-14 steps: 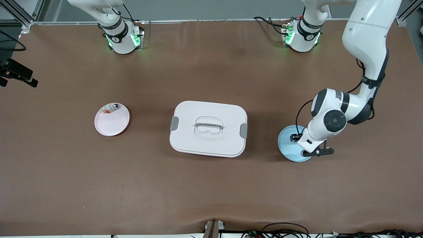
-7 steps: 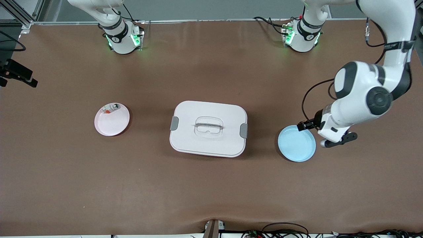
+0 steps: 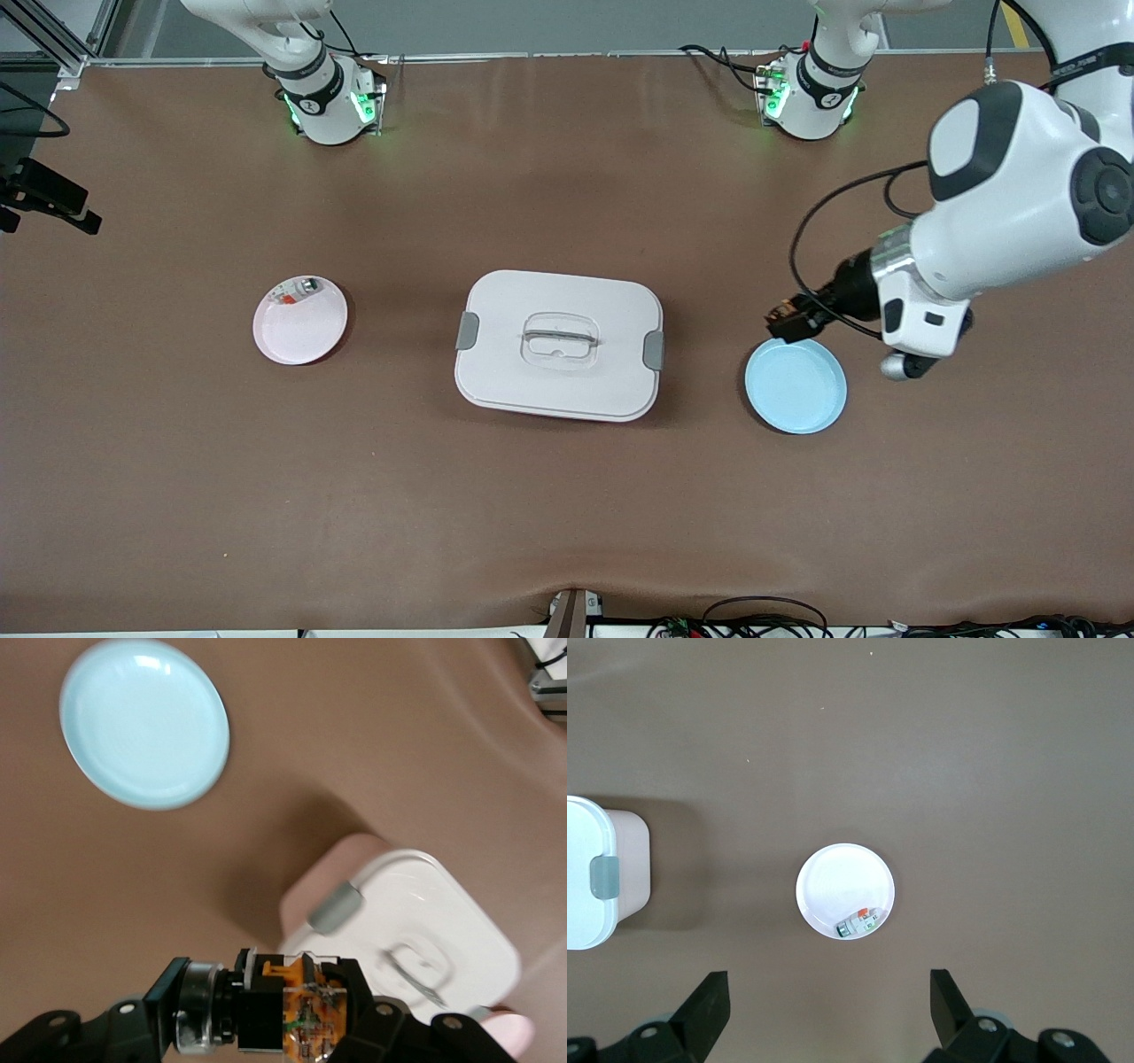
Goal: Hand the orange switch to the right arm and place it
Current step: 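Lift the switch with the left gripper and carry it over the box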
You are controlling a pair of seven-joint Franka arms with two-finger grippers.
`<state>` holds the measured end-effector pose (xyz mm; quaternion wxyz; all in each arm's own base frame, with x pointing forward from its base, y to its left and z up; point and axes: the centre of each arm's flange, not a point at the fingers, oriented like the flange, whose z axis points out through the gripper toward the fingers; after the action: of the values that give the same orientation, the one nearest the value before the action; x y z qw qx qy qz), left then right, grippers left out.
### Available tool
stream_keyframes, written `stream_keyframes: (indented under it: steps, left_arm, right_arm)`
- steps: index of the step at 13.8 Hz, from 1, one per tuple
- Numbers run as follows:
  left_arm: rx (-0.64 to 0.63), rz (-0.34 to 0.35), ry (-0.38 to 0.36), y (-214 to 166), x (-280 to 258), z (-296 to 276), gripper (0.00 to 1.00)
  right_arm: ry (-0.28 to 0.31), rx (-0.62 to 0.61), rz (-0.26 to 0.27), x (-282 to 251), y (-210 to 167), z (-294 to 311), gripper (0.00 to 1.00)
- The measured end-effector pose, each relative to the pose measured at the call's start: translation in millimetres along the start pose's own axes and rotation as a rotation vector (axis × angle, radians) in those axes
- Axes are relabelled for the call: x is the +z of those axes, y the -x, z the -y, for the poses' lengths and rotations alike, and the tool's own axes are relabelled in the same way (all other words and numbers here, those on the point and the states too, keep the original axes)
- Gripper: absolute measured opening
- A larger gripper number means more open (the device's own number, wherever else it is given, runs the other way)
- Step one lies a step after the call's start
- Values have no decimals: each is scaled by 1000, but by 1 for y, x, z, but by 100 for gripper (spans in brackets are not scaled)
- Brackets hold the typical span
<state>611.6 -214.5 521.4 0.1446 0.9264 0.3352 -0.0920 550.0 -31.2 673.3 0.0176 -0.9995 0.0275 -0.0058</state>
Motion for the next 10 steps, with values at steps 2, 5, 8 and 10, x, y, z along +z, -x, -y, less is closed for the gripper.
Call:
stream_keyframes:
  steps: [2,5,8,10]
  left_arm:
    - [-96,7,16,33,3,-24,73]
    - [-267,-1,72,77,12,-56,73]
    - [-463,15,120,119,31,-83,73]
    - [-592,33,144,137,45,-95,73]
  right_arm:
    - [0,5,2,1,0,-3,100]
    - [0,12,1,1,0,-6,100]
    - [0,12,-6,0,-1,-6,100]
    - [1,11,-8,0,-1,-6,100]
